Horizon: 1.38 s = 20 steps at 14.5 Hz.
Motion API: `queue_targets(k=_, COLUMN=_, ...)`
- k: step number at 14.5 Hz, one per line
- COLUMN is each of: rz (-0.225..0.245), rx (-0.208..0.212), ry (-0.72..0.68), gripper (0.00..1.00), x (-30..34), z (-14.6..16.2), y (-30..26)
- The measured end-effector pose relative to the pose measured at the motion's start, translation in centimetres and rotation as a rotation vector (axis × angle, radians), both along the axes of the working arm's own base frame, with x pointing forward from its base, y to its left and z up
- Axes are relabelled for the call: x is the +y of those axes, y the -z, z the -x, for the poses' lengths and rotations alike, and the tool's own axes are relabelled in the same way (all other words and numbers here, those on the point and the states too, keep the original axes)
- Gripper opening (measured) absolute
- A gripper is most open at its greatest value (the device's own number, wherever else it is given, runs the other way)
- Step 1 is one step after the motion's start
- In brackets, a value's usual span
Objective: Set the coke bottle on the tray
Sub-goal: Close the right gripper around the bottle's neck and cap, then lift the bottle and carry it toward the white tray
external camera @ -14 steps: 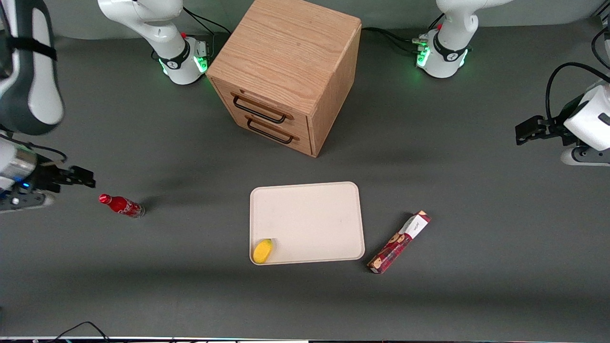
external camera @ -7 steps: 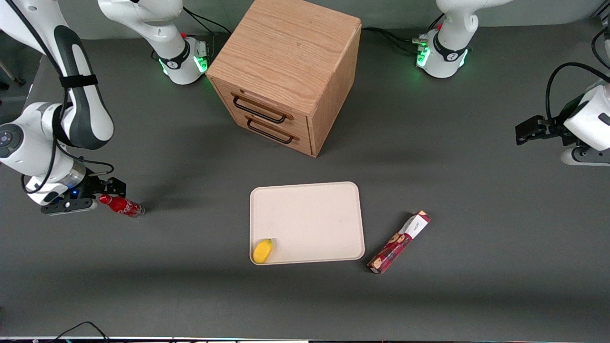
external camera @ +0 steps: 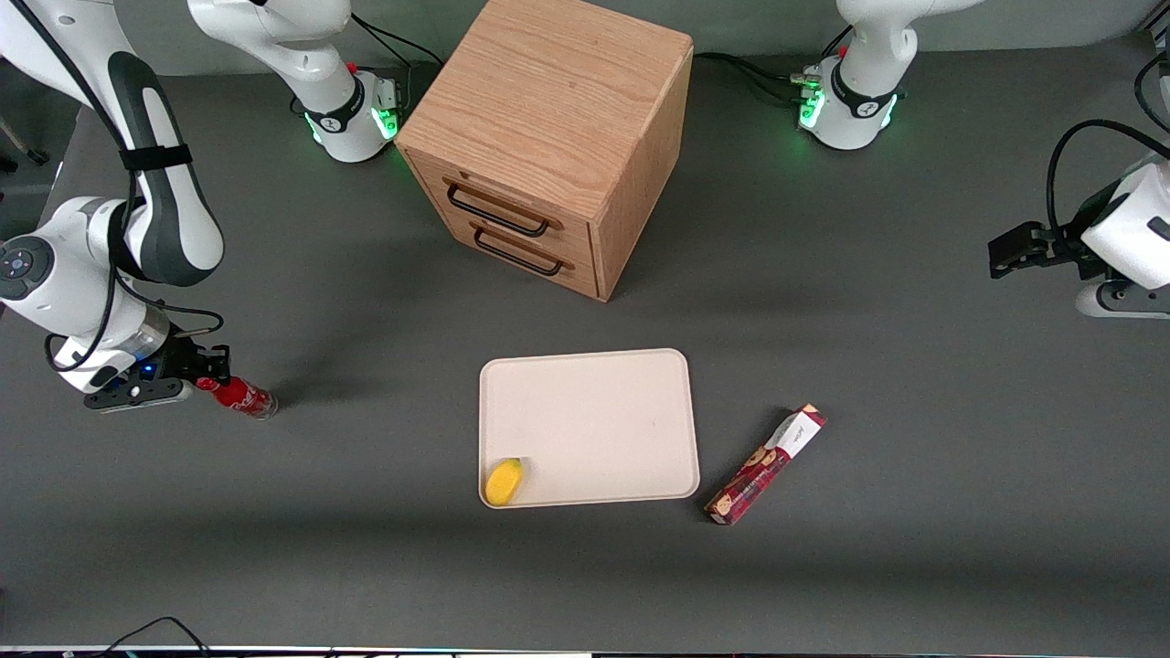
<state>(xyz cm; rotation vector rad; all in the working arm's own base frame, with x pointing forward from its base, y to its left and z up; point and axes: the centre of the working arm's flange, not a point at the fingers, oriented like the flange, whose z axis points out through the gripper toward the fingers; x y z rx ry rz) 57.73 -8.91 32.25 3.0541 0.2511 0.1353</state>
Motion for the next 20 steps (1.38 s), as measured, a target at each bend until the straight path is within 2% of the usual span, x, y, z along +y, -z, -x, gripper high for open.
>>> queue_targets(k=4, rz=0.003, rx=-0.027, ry=-0.009, gripper=0.32, x=0.3, z=-0.9, y=-2.0)
queue_targets(k=6, rz=-0.003, rx=-0.004, ry=-0.016, gripper=0.32, x=0.8, z=-2.1, y=-6.1)
queue_targets(k=9, rz=-0.017, rx=0.046, ry=-0.036, gripper=0.32, x=2.9, z=-4.0, y=-16.0)
queue_targets(k=12, rz=-0.039, rx=0.058, ry=-0.021, gripper=0.32, x=8.1, z=-4.2, y=-24.4)
queue_targets(k=14, rz=-0.061, rx=0.084, ry=0.049, gripper=0.32, x=13.4, z=-3.6, y=-27.6)
queue_targets(k=17, rz=-0.1, rx=0.13, ry=0.214, gripper=0.32, x=23.4, z=-2.9, y=-27.6)
queue_targets(k=19, rz=-0.126, rx=0.161, ry=0.339, gripper=0.32, x=29.5, z=-3.0, y=-24.8)
queue_targets(k=20, rz=-0.133, rx=0.157, ry=0.391, gripper=0.32, x=31.9, z=-3.4, y=-23.0)
